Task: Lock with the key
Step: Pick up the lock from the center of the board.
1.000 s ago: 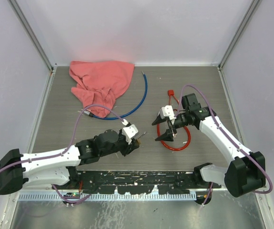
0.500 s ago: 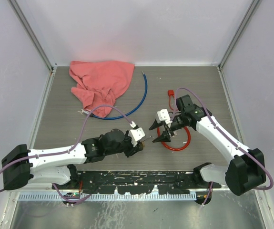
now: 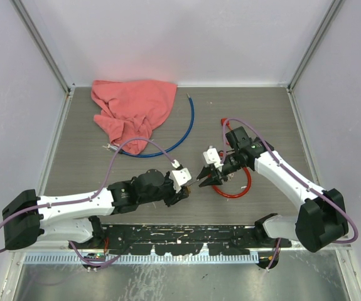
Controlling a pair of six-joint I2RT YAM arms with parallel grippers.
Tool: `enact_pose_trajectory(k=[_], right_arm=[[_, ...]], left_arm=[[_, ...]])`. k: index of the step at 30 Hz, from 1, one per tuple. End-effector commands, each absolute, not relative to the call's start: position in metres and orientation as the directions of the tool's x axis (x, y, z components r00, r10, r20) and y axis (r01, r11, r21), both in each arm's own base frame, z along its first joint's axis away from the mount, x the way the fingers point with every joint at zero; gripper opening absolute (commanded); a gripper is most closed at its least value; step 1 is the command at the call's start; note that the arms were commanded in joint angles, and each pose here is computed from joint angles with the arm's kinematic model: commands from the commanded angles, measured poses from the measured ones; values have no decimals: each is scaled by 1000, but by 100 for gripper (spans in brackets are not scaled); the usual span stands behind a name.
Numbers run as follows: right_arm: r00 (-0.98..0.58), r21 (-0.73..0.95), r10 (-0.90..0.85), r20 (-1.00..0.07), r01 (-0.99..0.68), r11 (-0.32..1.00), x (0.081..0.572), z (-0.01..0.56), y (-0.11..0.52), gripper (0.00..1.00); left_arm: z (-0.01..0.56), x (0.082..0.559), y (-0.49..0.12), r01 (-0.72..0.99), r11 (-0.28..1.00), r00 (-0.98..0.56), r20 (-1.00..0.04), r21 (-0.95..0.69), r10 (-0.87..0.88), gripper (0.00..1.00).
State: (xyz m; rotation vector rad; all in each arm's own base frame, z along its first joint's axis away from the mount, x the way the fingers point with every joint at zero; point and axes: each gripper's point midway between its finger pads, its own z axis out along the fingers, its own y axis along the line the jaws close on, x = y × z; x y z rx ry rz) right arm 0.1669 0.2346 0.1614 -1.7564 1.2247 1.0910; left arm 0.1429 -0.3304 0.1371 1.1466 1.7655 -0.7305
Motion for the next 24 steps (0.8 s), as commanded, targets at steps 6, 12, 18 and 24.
enact_pose_trajectory(k=[6, 12, 18, 24], right_arm=[[246, -150, -296, -923, -938, -313, 166, 176, 240, 27], [247, -149, -292, -924, -936, -318, 165, 176, 241, 22], [247, -148, -289, -925, -934, -324, 163, 176, 242, 15], [238, -138, -289, -927, -934, -329, 161, 180, 243, 1]], left_arm=[[172, 147, -345, 921, 389, -136, -943, -7, 305, 0], [173, 147, -345, 919, 394, -139, -943, -8, 303, 0], [173, 148, -345, 918, 397, -140, -943, -9, 303, 0], [174, 153, -341, 901, 434, -154, -944, -13, 293, 22]])
